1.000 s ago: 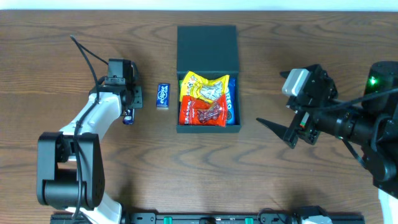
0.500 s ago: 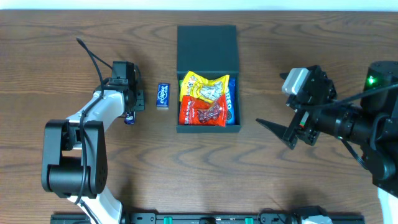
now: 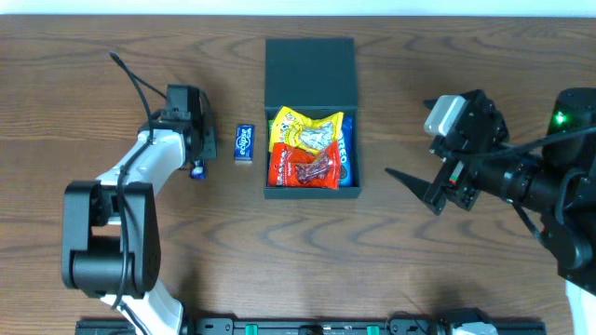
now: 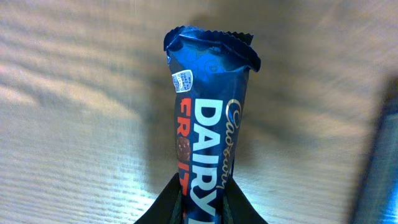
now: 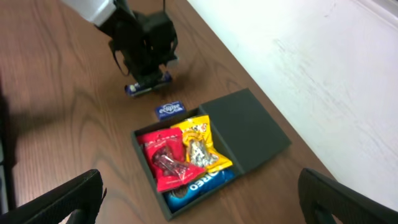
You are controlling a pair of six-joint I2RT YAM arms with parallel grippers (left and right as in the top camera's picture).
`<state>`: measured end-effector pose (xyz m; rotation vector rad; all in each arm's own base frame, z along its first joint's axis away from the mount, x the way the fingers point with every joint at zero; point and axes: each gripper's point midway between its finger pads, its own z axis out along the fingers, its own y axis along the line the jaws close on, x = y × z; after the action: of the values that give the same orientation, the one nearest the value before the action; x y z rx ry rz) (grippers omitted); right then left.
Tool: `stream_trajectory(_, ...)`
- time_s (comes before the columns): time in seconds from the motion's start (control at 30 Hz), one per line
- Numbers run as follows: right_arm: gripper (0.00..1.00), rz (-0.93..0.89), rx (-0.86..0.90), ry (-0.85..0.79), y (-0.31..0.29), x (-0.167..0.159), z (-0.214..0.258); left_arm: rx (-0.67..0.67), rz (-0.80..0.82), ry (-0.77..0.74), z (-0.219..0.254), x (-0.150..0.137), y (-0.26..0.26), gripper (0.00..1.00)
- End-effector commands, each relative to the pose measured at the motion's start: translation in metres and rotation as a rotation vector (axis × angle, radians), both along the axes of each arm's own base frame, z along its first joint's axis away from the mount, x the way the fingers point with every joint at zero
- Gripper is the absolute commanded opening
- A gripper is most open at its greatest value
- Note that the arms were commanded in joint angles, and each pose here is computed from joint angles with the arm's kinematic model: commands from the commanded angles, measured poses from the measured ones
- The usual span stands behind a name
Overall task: Pack container
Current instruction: 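Lower the left gripper onto the Dairy Milk bar and grasp it, then carry the Dairy Milk bar into the box and release it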
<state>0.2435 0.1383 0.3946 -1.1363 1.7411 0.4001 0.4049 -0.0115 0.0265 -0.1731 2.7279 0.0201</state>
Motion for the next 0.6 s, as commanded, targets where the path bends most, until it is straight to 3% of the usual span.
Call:
stream_trajectory(0.0, 0.99, -0.030, 0.000, -0.004, -0.004, 0.004, 0.003, -0.083, -0.034, -0.183, 0.070, 0.030, -0.018, 0.15)
stream_trajectory(0.27, 0.99, -0.022, 0.009, -0.027, -0.002, 0.006, 0.007, -0.227, -0.135, -0.312, 0.129, 0.039, -0.095, 0.13)
stream_trajectory(0.4, 0.99, 0.032, 0.046, -0.023, 0.005, -0.001, 0.011, -0.333, -0.223, -0.333, 0.139, 0.029, -0.161, 0.13)
stream_trajectory(0.57, 0.99, 0.089, 0.087, -0.033, 0.013, -0.015, 0.020, -0.366, -0.356, -0.332, 0.143, 0.004, -0.222, 0.13)
